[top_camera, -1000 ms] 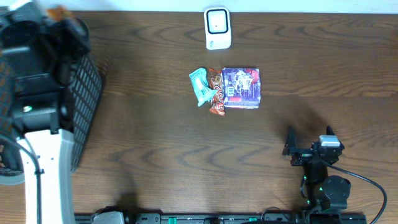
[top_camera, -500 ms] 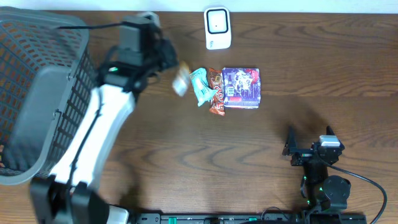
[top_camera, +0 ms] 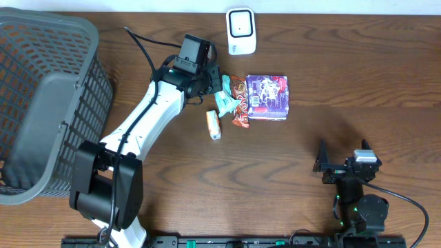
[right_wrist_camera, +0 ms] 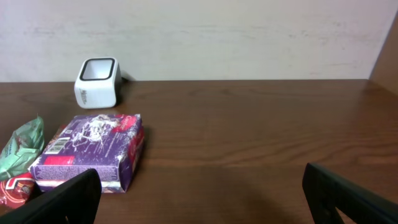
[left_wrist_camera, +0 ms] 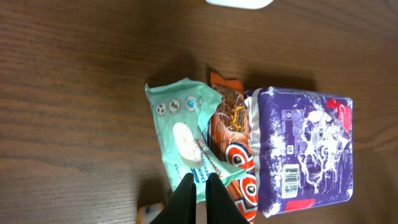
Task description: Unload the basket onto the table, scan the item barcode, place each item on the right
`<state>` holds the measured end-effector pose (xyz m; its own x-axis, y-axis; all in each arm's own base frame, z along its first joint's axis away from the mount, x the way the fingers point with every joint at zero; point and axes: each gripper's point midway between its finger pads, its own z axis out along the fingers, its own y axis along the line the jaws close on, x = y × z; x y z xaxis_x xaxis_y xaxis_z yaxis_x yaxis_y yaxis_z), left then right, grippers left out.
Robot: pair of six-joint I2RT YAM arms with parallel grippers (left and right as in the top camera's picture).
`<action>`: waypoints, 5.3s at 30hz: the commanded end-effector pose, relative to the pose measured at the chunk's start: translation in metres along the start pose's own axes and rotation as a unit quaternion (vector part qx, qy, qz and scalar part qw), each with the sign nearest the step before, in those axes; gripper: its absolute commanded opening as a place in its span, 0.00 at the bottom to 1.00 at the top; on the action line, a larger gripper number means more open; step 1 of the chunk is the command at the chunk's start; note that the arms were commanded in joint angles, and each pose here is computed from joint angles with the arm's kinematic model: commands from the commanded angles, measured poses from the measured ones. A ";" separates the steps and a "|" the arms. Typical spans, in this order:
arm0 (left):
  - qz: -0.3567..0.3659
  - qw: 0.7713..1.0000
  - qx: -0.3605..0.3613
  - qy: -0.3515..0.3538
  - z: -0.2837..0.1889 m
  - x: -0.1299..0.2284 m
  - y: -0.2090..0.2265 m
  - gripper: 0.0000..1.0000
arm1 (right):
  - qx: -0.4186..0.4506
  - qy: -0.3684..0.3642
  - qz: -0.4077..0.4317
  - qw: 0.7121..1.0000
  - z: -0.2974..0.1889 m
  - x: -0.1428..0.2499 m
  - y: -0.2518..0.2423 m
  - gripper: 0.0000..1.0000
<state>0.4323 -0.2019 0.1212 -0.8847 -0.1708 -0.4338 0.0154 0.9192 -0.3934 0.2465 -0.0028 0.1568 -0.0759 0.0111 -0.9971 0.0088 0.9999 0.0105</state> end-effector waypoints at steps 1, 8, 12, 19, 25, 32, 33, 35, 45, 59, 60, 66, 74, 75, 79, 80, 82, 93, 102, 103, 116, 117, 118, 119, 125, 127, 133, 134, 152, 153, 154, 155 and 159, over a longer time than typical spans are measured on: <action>-0.004 1.000 0.006 0.002 -0.016 0.001 -0.003 0.16 | 0.002 0.000 -0.007 1.000 0.000 0.000 -0.001 0.99; 0.009 1.000 -0.006 0.026 -0.051 0.017 -0.001 0.53 | 0.002 0.000 -0.007 1.000 0.000 0.000 -0.001 0.99; 0.003 0.998 -0.025 0.060 -0.068 0.037 0.007 0.85 | 0.002 0.000 -0.007 1.000 0.000 0.000 -0.001 0.99; -0.014 0.986 -0.074 0.151 -0.065 0.083 0.033 0.86 | 0.002 0.000 -0.007 1.000 0.000 0.000 -0.001 0.99; -0.021 0.978 -0.092 0.184 -0.053 0.105 0.047 0.86 | 0.002 0.000 -0.007 1.000 0.000 0.000 -0.001 0.99; -0.021 0.977 -0.084 0.195 -0.049 0.110 0.043 0.86 | 0.002 0.000 -0.007 1.000 0.000 0.000 -0.001 0.99; -0.019 0.977 -0.083 0.195 -0.049 0.111 0.042 0.86 | 0.002 0.000 -0.007 1.000 0.000 0.000 -0.001 0.99; -0.014 0.977 -0.081 0.196 -0.048 0.112 0.039 0.86 | 0.002 0.000 -0.007 1.000 0.000 0.000 -0.001 0.99; 0.007 0.977 -0.074 0.201 -0.018 0.126 0.033 0.86 | 0.002 0.000 -0.007 1.000 0.000 0.000 -0.001 0.99; 0.007 0.974 -0.084 0.210 0.027 0.133 0.044 0.63 | 0.002 0.000 -0.007 1.000 0.000 0.000 -0.001 0.99; 0.009 0.975 -0.089 0.205 0.031 0.132 0.047 0.53 | 0.002 0.000 -0.007 1.000 0.000 0.000 -0.001 0.99; 0.017 0.976 -0.113 0.185 0.035 0.124 0.055 0.34 | 0.002 0.000 -0.007 1.000 0.000 0.000 -0.001 0.99; 0.019 0.987 -0.076 0.138 0.042 0.097 0.037 0.08 | 0.002 0.000 -0.007 1.000 0.000 0.000 -0.001 0.99; 0.018 0.989 -0.068 0.129 0.042 0.091 0.033 0.07 | 0.002 0.000 -0.007 1.000 0.000 0.000 -0.001 0.99; 0.006 0.996 -0.020 0.088 0.044 0.062 0.018 0.08 | 0.002 0.000 -0.007 1.000 0.000 0.000 -0.001 0.99; -0.009 0.997 -0.018 0.075 0.045 0.054 0.019 0.08 | 0.002 0.000 -0.007 1.000 0.000 0.000 -0.001 0.99; -0.033 0.998 -0.015 0.056 0.045 0.041 0.025 0.08 | 0.002 0.000 -0.007 1.000 0.000 0.000 -0.001 0.99; -0.093 0.994 -0.025 0.056 0.057 0.031 0.061 0.08 | 0.002 0.000 -0.007 1.000 0.000 0.000 -0.001 0.99; -0.094 0.990 0.010 0.109 0.074 0.054 0.055 0.23 | 0.002 0.000 -0.007 1.000 0.000 0.000 -0.001 0.99; -0.087 0.990 0.011 0.109 0.074 0.054 0.056 0.40 | 0.002 0.000 -0.007 1.000 0.000 0.000 -0.001 0.99; -0.059 0.996 -0.048 0.053 0.036 0.023 0.081 0.53 | 0.002 0.000 -0.007 1.000 0.000 0.000 -0.001 0.99; -0.055 0.996 -0.047 0.047 0.030 0.019 0.081 0.54 | 0.002 0.000 -0.007 1.000 0.000 0.000 -0.001 0.99; -0.056 0.996 -0.046 0.042 0.026 0.016 0.081 0.53 | 0.002 0.000 -0.007 1.000 0.000 0.000 -0.001 0.99; -0.057 0.997 -0.045 0.037 0.022 0.013 0.081 0.53 | 0.002 0.000 -0.007 1.000 0.000 0.000 -0.001 0.99; -0.054 0.998 -0.037 0.016 0.005 0.003 0.074 0.54 | 0.002 0.000 -0.007 1.000 0.000 0.000 -0.001 0.99; -0.053 0.998 -0.036 0.014 0.004 0.002 0.073 0.54 | 0.002 0.000 -0.007 1.000 0.000 0.000 -0.001 0.99; -0.055 0.998 -0.038 0.023 0.004 0.006 0.074 0.51 | 0.002 0.000 -0.007 1.000 0.000 0.000 -0.001 0.99; -0.055 0.997 -0.038 0.025 0.004 0.007 0.074 0.49 | 0.002 0.000 -0.007 1.000 0.000 0.000 -0.001 0.99; -0.057 0.995 -0.049 0.068 0.019 0.031 0.079 0.29 | 0.002 0.000 -0.007 1.000 0.000 0.000 -0.001 0.99; -0.053 0.995 -0.045 0.071 0.020 0.033 0.075 0.20 | 0.002 0.000 -0.007 1.000 0.000 0.000 -0.001 0.99; -0.040 0.996 -0.037 0.074 0.021 0.035 0.070 0.12 | 0.002 0.000 -0.007 1.000 0.000 0.000 -0.001 0.99; -0.025 0.996 -0.028 0.075 0.022 0.036 0.065 0.08 | 0.002 0.000 -0.007 1.000 0.000 0.000 -0.001 0.99; 0.018 0.997 -0.004 0.070 0.025 0.035 0.048 0.08 | 0.002 0.000 -0.007 1.000 0.000 0.000 -0.001 0.99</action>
<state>0.4158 -0.1611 0.0705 -0.9337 -0.1635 -0.3187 -0.0345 0.9267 -0.3741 0.2465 -0.0028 0.1568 -0.0759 0.0111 -0.9971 0.0088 0.9999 0.0105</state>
